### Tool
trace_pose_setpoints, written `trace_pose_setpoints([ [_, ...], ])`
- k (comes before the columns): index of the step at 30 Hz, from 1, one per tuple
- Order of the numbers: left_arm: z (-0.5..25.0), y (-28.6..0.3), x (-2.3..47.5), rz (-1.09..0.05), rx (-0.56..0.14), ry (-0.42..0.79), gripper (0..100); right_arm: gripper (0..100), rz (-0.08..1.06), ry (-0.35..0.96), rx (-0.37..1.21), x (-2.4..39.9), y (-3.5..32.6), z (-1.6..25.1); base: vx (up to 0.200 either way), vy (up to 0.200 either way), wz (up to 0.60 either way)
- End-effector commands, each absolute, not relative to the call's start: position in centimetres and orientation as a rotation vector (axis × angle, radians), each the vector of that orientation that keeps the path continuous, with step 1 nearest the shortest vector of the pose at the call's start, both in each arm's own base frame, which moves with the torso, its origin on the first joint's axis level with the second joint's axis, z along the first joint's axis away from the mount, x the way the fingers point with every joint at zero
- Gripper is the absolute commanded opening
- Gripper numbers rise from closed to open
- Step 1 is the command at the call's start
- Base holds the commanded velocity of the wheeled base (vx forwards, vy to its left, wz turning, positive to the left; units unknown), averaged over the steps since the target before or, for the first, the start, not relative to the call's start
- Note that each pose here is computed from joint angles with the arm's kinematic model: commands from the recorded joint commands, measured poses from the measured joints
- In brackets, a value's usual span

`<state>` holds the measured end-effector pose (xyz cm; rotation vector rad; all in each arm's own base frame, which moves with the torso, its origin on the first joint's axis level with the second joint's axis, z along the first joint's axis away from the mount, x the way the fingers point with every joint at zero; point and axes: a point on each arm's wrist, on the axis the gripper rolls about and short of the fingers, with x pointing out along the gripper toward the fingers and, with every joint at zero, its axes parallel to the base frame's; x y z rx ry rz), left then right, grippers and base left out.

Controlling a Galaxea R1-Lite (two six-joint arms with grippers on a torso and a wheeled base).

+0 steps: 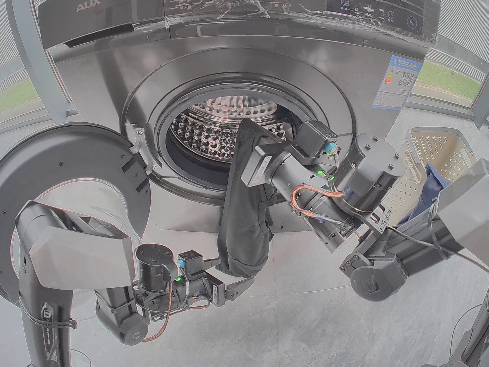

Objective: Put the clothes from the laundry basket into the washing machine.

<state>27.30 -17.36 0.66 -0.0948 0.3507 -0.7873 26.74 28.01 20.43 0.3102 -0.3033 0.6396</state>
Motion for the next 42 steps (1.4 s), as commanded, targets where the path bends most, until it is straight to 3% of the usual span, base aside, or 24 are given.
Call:
trace_pose_setpoints([
  [1,-0.1,-18.5,28.3,-0.783,-0.098,0.332,100,0,0.645,-0.303,0.311,26.6,28.1,20.4,0.000,0.000,0.00],
  [17,-1.4,-22.2,30.9,-0.794,-0.154,0.259,100,0,0.652,-0.297,0.311,26.4,28.4,20.1,0.000,0.000,0.00],
  [23,-2.6,-22.9,32.4,-0.733,-0.154,0.231,100,0,0.653,-0.290,0.308,26.3,28.6,19.8,0.000,0.000,0.00],
  [28,-3.9,-23.6,34.4,-0.611,-0.159,0.177,100,0,0.658,-0.289,0.309,26.3,28.8,19.6,0.000,0.000,0.00],
  [40,-3.4,-24.0,35.5,-0.549,-0.179,0.121,100,0,0.661,-0.290,0.310,26.2,28.9,19.5,0.000,0.000,0.00],
  [41,-3.2,-24.0,35.6,-0.545,-0.179,0.115,0,0,0.659,-0.290,0.310,26.2,28.8,19.4,0.000,0.000,0.00],
  [42,-3.1,-23.9,35.6,-0.543,-0.182,0.112,0,0,0.659,-0.290,0.310,26.2,28.8,19.3,0.000,0.000,0.00],
])
